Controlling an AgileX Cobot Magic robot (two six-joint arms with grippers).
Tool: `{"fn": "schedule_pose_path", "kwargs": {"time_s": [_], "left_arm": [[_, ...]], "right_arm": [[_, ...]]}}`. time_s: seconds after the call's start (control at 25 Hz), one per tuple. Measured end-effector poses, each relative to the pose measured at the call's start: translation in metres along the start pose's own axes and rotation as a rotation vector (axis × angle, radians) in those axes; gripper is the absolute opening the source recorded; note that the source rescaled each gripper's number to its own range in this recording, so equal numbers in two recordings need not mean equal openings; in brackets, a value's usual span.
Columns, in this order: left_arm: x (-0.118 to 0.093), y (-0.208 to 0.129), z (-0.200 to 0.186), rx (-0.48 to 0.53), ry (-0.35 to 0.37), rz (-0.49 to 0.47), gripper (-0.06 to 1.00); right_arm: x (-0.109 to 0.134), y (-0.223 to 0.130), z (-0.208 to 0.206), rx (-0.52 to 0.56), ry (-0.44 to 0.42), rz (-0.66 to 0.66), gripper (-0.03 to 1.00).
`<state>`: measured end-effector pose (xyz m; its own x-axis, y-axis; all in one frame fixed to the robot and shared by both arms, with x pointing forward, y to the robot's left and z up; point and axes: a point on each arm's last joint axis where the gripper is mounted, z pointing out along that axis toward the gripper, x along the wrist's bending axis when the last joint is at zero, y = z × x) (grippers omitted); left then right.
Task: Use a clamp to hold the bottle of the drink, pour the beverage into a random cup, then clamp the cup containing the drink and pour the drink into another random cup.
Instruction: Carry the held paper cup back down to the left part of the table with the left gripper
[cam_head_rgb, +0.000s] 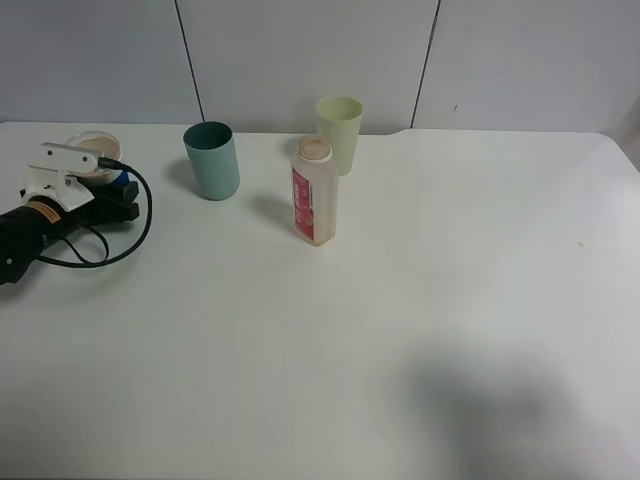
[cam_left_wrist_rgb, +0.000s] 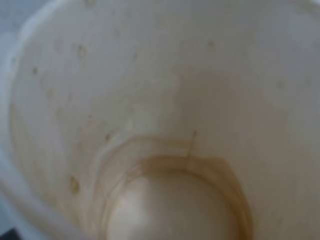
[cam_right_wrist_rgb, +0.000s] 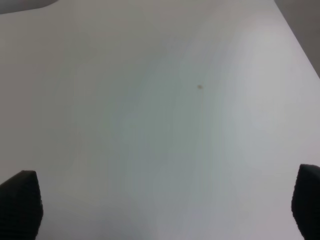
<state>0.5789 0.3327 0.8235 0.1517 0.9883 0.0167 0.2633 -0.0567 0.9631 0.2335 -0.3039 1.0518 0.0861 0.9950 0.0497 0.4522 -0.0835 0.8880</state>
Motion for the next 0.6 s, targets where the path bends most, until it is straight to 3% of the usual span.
{"fn": "schedule_pose_path", "kwargs": {"time_s": [0.6], "left_arm": [[0.0004,-0.0008,0.0021,-0.012,-0.001,-0.002,0.00]], "right_arm": [[0.0000,0.0000,0.0000,0.000,0.000,0.000,1.00]]}}
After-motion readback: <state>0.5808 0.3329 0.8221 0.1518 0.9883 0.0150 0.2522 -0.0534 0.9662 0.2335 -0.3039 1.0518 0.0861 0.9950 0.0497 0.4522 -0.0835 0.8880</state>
